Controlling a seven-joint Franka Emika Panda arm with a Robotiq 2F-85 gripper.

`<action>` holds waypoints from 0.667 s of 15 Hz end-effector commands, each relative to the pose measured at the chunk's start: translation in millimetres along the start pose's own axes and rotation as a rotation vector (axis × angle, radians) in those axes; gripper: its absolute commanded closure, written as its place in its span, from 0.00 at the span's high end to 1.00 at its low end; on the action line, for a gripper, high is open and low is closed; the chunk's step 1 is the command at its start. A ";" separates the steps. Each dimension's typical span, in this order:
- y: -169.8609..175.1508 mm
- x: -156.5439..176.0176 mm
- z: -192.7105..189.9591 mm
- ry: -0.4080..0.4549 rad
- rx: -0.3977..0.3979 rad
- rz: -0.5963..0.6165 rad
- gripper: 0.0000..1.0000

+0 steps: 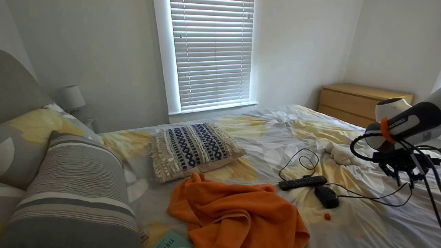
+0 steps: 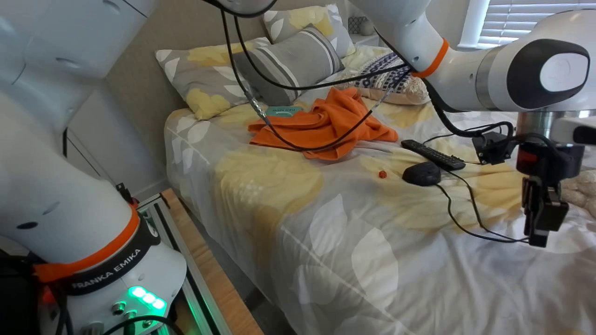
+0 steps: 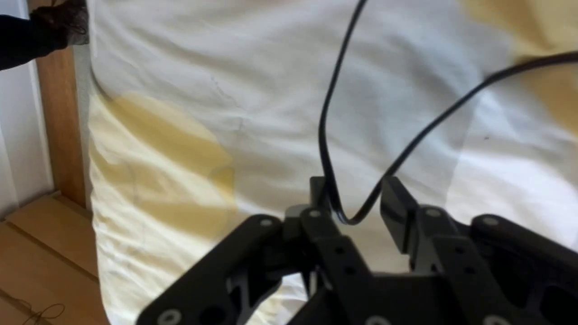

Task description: Pick up the black cable and move it to the right side of the bed

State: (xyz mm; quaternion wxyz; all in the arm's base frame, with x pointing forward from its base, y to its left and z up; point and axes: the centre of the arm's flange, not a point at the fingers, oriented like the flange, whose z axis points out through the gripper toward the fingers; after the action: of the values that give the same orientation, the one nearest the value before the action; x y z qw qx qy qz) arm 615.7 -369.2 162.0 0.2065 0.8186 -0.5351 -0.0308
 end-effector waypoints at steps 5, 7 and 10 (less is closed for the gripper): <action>-61.8 -60.8 -74.4 -0.204 0.186 -0.048 0.98; -68.2 -74.9 -97.4 -0.254 0.218 -0.068 1.00; -68.3 -90.1 -121.2 -0.342 0.174 -0.059 1.00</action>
State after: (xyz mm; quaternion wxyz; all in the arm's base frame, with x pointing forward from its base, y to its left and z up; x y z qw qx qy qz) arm 672.4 -241.0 213.2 0.0554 0.8430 -0.5272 -0.0916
